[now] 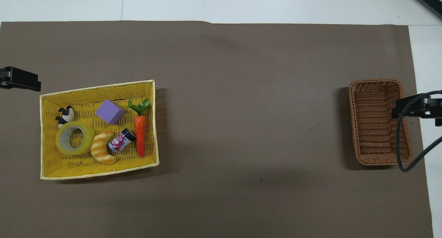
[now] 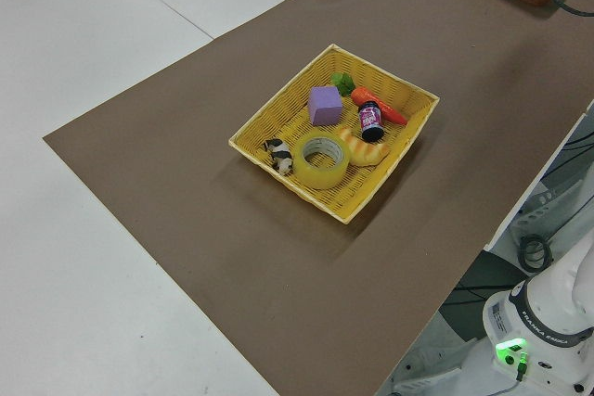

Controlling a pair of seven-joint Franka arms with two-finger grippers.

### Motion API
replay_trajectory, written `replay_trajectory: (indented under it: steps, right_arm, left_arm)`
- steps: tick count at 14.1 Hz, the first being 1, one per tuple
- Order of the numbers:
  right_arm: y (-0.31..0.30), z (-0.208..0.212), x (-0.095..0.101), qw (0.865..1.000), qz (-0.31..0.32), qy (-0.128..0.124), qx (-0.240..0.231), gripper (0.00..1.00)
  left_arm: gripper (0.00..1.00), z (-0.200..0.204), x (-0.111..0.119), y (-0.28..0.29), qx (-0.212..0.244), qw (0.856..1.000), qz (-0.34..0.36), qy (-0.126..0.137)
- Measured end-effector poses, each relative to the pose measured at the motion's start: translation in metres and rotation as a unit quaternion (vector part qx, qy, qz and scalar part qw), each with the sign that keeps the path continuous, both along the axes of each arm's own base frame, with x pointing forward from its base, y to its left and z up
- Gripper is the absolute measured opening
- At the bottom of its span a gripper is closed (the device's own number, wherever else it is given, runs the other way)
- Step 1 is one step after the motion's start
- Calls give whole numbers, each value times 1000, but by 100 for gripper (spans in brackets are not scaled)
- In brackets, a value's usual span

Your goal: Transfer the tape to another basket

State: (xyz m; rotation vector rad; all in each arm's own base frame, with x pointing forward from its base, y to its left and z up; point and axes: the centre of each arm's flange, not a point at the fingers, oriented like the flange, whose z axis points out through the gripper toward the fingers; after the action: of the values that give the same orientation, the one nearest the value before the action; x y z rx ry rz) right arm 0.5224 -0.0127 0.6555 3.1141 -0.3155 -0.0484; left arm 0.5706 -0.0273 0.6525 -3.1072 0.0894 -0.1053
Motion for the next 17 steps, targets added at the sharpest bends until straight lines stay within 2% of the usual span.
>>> replay_trajectory:
  steps: [17]
  right_arm:
    - [0,0,0,1000,0,0,0,100]
  left_arm:
    - [100,1,-4,5,0,1000,4,3]
